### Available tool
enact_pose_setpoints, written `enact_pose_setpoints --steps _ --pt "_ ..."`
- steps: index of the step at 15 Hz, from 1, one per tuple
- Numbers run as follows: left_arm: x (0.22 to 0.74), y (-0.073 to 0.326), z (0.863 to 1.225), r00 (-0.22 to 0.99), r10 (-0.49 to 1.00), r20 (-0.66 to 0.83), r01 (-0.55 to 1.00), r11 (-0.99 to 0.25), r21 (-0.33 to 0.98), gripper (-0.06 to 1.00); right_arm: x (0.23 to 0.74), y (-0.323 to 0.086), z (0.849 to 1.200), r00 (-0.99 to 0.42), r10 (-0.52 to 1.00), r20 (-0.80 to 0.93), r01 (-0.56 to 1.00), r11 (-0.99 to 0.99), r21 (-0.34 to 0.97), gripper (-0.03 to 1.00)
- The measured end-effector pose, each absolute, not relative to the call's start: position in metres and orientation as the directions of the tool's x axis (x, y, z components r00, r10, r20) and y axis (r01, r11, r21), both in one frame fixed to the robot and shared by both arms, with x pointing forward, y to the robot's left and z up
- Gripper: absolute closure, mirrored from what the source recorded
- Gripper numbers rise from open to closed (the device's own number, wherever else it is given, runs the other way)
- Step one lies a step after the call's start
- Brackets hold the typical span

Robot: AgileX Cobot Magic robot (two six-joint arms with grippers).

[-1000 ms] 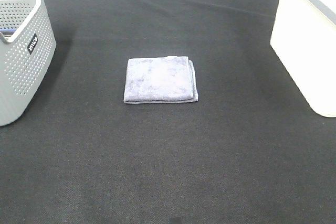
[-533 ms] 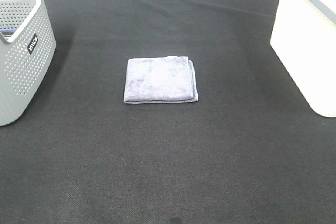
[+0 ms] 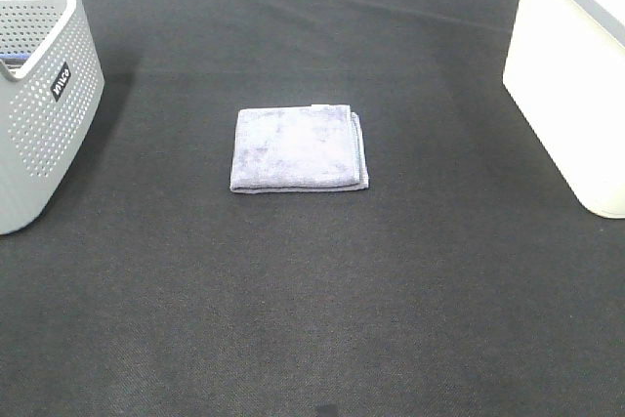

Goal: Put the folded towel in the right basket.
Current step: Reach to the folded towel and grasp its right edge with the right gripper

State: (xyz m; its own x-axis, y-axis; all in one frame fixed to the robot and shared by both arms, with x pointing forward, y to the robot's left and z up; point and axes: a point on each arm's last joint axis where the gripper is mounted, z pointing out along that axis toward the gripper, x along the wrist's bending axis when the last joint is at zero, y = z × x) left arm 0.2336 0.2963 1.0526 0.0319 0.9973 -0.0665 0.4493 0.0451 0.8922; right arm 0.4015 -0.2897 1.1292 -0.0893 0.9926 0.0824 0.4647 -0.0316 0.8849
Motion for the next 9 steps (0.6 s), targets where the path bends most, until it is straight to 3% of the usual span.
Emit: enact_pose_setpoints --steps 4,9 --pt "0.234 0.296 1.053 0.032 0.997 -0.066 0.449 0.045 0.892 -0.02 0.497 -0.285 1.147 -0.146 0.981 0.126 0.585 -0.017 0.811 0.27" --pt "0.234 0.296 1.053 0.032 0.997 -0.066 0.449 0.045 0.892 -0.02 0.593 -0.275 1.14 -0.227 0.954 0.198 0.716 0.025 0.698 0.28"
